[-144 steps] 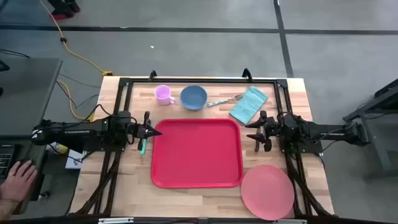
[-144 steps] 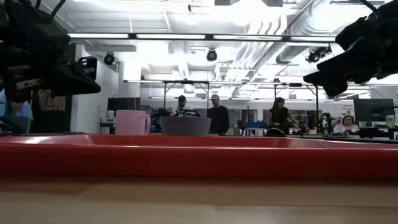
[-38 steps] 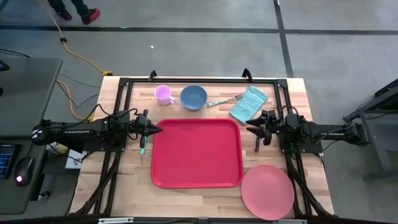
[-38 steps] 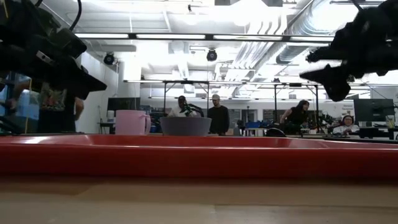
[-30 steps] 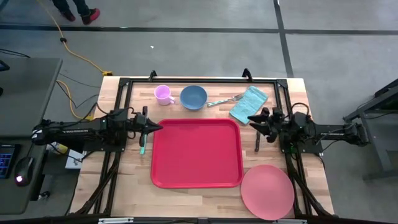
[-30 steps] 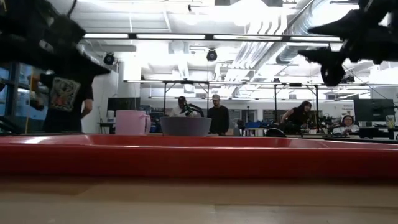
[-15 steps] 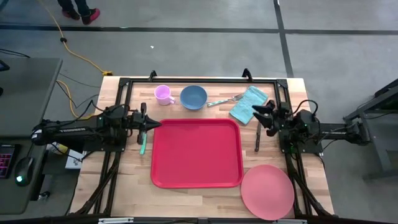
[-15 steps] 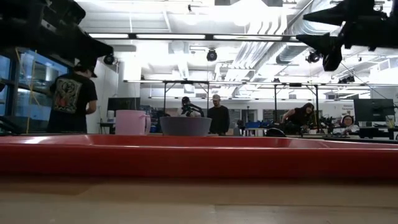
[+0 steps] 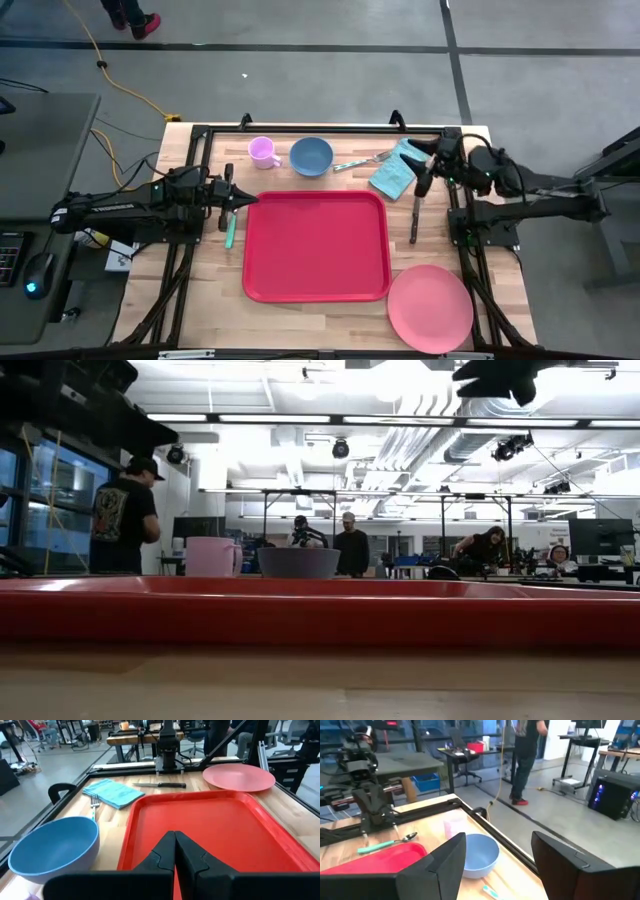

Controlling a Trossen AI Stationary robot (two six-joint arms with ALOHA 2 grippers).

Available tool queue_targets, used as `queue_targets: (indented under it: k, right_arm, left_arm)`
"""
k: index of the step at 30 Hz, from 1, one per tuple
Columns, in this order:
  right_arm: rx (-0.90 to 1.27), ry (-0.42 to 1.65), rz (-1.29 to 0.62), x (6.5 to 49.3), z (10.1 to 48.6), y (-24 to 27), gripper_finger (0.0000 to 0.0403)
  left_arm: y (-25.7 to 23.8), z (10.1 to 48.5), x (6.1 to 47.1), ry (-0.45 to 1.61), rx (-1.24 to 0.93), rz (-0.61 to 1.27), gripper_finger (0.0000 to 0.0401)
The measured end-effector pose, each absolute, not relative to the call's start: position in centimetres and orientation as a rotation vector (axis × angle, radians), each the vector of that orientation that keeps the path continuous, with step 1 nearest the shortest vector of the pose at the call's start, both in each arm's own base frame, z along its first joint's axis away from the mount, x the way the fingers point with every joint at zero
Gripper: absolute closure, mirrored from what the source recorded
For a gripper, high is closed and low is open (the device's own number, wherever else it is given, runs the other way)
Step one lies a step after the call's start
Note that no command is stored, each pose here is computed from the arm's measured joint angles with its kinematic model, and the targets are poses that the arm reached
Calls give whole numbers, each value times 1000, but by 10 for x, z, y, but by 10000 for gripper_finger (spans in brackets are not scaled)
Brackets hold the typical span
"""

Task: Set up tray
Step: Put the purple mug on the top right of the red serving tray

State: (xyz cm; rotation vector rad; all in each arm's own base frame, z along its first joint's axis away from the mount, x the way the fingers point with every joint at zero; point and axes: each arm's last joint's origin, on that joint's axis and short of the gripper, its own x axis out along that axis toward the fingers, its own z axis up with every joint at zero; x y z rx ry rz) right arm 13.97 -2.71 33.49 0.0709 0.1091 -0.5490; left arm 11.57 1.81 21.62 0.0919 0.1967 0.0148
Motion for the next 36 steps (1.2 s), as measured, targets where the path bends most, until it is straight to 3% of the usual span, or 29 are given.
queue_targets:
  k: [8, 14, 23, 36]
  right_arm:
    - [30, 207, -465, 179, 363, -29, 197]
    - [140, 432, -466, 221, 377, -52, 197]
    - [188, 614, -338, 297, 363, -103, 197]
    - [196, 641, -256, 414, 333, -153, 197]
  left_arm:
    - [18, 218, 116, 192, 93, 9, 361]
    - [17, 219, 113, 186, 95, -5, 361]
    - [14, 219, 85, 418, 135, 56, 361]
    - [18, 228, 70, 416, 126, 312, 361]
